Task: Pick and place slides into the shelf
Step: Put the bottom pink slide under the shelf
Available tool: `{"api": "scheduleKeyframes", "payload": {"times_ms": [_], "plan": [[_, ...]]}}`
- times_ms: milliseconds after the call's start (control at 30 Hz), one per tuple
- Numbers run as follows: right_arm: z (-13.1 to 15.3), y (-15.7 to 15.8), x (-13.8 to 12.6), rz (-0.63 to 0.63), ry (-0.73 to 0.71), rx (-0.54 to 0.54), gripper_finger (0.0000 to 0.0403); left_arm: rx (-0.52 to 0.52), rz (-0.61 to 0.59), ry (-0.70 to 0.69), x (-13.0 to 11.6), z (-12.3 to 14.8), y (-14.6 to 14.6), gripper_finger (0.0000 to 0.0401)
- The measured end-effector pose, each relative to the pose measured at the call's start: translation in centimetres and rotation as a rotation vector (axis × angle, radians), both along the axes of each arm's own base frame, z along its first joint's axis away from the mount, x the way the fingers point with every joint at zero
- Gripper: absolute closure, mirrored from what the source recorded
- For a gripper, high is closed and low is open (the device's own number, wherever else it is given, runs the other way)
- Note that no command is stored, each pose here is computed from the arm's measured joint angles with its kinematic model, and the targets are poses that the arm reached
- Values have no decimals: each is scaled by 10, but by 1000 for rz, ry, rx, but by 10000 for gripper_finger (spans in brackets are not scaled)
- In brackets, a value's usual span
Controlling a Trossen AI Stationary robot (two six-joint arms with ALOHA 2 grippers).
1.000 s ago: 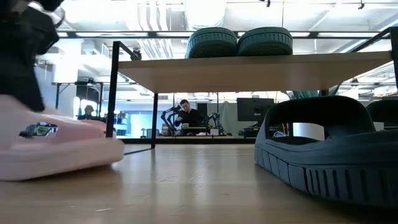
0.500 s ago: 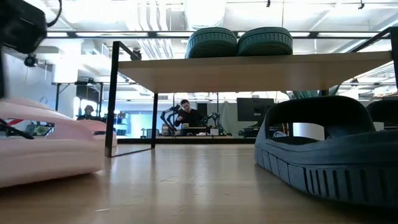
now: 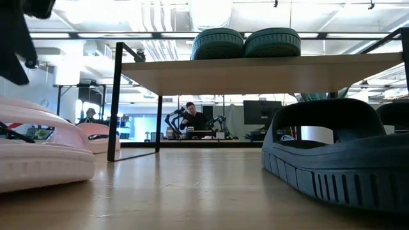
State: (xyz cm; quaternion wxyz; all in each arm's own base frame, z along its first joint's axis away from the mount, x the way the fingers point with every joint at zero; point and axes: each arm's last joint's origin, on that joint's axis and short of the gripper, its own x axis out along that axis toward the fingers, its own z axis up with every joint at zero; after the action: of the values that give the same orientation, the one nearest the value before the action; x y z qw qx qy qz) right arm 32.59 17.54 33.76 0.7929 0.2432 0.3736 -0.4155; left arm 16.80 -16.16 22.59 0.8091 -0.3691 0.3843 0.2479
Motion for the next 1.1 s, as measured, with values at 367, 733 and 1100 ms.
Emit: {"api": "scheduleKeyframes", "payload": {"times_ms": [367, 733, 1100], "plan": [[-1, 1, 0, -4, -4, 3, 364, 158, -129, 189, -1, -19, 17, 369], [-1, 7, 0, 2, -23, 41, 364, 224, -110, 305, 3, -58, 21, 386], [-2, 34, -16, 103, -6, 64, 364, -58, -237, 267, 14, -56, -23, 386]]}}
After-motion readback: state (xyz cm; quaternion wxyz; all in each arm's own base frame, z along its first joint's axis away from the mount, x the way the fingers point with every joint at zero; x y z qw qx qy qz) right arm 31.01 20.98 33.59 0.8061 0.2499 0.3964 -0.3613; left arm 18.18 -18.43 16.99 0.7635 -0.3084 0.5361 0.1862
